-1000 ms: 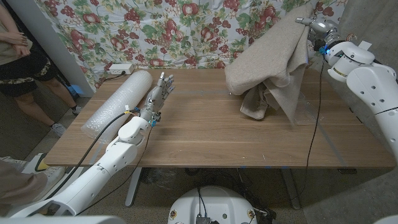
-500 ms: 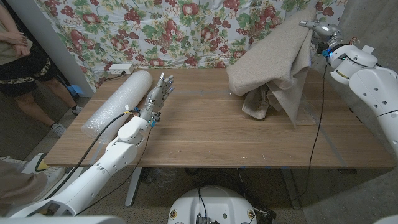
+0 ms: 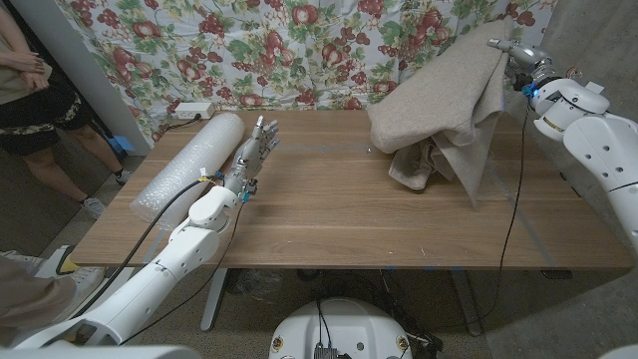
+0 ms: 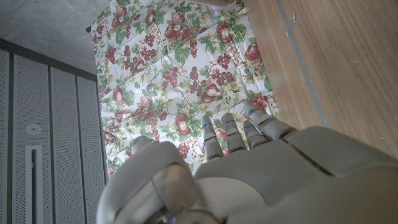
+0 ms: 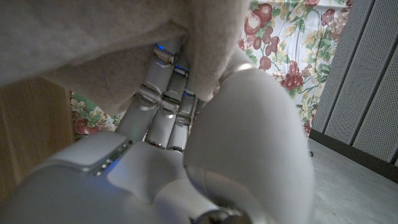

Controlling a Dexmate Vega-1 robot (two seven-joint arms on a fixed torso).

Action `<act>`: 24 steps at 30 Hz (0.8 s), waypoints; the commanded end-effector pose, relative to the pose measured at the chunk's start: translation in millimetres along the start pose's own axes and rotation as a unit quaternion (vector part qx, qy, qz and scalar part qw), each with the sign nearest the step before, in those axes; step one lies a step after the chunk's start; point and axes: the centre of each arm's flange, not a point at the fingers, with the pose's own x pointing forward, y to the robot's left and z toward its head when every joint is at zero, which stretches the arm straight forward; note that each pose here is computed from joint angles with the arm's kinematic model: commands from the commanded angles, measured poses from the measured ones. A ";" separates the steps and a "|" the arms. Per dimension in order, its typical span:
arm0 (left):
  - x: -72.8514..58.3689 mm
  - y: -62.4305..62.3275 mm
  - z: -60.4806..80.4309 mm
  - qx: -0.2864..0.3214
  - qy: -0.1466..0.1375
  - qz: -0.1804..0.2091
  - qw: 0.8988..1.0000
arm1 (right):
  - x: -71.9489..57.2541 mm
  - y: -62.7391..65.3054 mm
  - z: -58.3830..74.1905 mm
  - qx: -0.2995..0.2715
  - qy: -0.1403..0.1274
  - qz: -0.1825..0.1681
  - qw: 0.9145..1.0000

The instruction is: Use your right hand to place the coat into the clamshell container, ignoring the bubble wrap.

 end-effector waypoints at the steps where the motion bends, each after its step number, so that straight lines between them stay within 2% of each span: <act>1: 1.3 -2.2 -0.3 0.001 0.002 -0.003 1.000 | -2.6 -21.7 -11.5 0.021 0.011 -0.021 0.999; 13: 2.5 -3.1 1.6 0.004 0.003 -0.006 1.000 | -7.6 -40.6 -26.7 0.040 0.022 -0.047 0.998; 24: 2.9 -2.9 2.3 0.004 0.003 -0.009 1.000 | -13.3 -48.6 -30.6 0.044 0.024 -0.063 0.997</act>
